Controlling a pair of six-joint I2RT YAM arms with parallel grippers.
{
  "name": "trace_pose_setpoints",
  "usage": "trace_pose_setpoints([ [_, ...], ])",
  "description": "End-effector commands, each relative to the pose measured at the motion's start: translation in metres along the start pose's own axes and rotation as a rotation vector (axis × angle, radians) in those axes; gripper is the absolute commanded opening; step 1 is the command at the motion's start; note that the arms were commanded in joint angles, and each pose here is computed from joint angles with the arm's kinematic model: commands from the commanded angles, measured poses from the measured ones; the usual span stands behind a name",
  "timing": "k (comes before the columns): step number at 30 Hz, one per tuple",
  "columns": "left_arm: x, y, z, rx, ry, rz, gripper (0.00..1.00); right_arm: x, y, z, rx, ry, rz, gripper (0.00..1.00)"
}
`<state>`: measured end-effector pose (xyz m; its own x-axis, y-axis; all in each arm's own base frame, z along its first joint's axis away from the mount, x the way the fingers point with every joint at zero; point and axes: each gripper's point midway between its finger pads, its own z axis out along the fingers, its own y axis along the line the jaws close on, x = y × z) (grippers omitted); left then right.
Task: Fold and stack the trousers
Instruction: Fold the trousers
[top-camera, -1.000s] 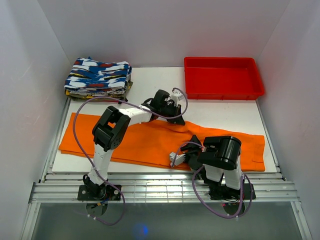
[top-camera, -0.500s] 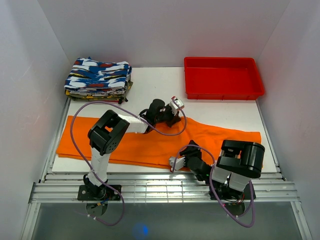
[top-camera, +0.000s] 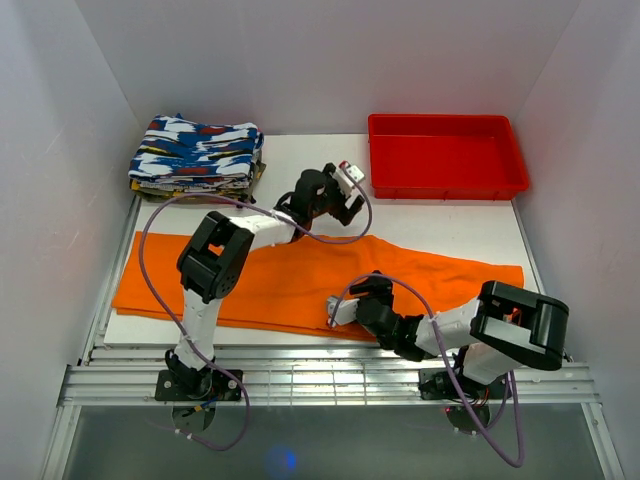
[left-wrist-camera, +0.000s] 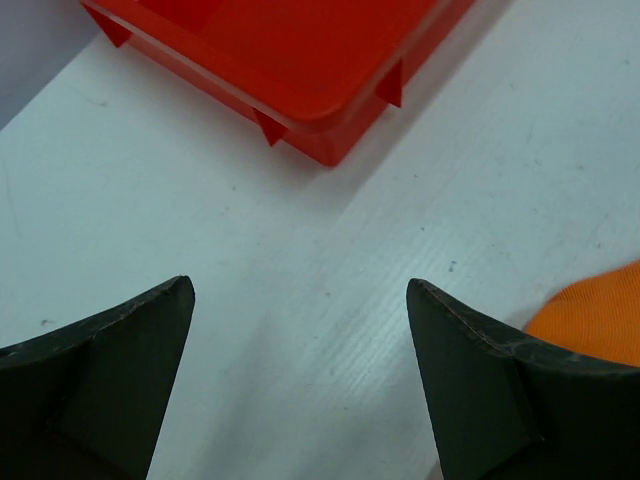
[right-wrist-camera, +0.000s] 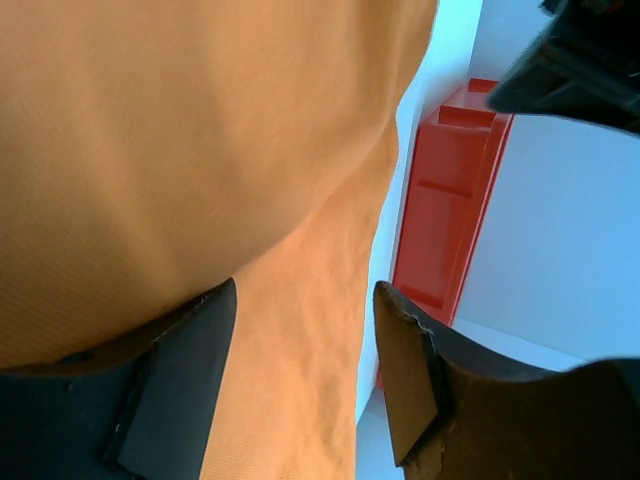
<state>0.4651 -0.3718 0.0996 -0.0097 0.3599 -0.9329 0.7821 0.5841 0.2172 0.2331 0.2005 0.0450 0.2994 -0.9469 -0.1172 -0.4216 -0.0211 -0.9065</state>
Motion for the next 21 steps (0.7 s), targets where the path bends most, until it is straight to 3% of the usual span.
trace_pose_setpoints([
  [1,-0.083,0.06,-0.038,-0.097,-0.095,-0.092,0.98,0.002,-0.009,0.003,-0.049,0.054,0.118,0.64],
  [4,-0.105,0.075,-0.073,-0.082,-0.089,-0.116,0.98,0.016,-0.032,0.013,-0.046,0.126,0.189,0.65],
  [8,-0.095,0.072,-0.12,-0.027,0.044,-0.214,0.97,0.042,-0.055,0.027,-0.129,0.213,0.38,0.69],
  [10,-0.072,0.062,-0.146,0.035,0.151,-0.304,0.96,0.066,-0.05,0.024,-0.276,0.263,0.465,0.75],
  [12,-0.058,0.045,-0.175,0.109,0.236,-0.393,0.95,0.085,-0.072,0.024,-0.314,0.275,0.575,0.81],
  [15,-0.032,0.022,-0.209,0.22,0.323,-0.508,0.84,0.093,-0.062,0.005,-0.51,0.235,0.659,0.85],
  [21,0.069,-0.022,-0.255,0.239,0.679,-0.59,0.76,0.134,-0.017,-0.058,-0.803,0.357,0.81,0.75],
])
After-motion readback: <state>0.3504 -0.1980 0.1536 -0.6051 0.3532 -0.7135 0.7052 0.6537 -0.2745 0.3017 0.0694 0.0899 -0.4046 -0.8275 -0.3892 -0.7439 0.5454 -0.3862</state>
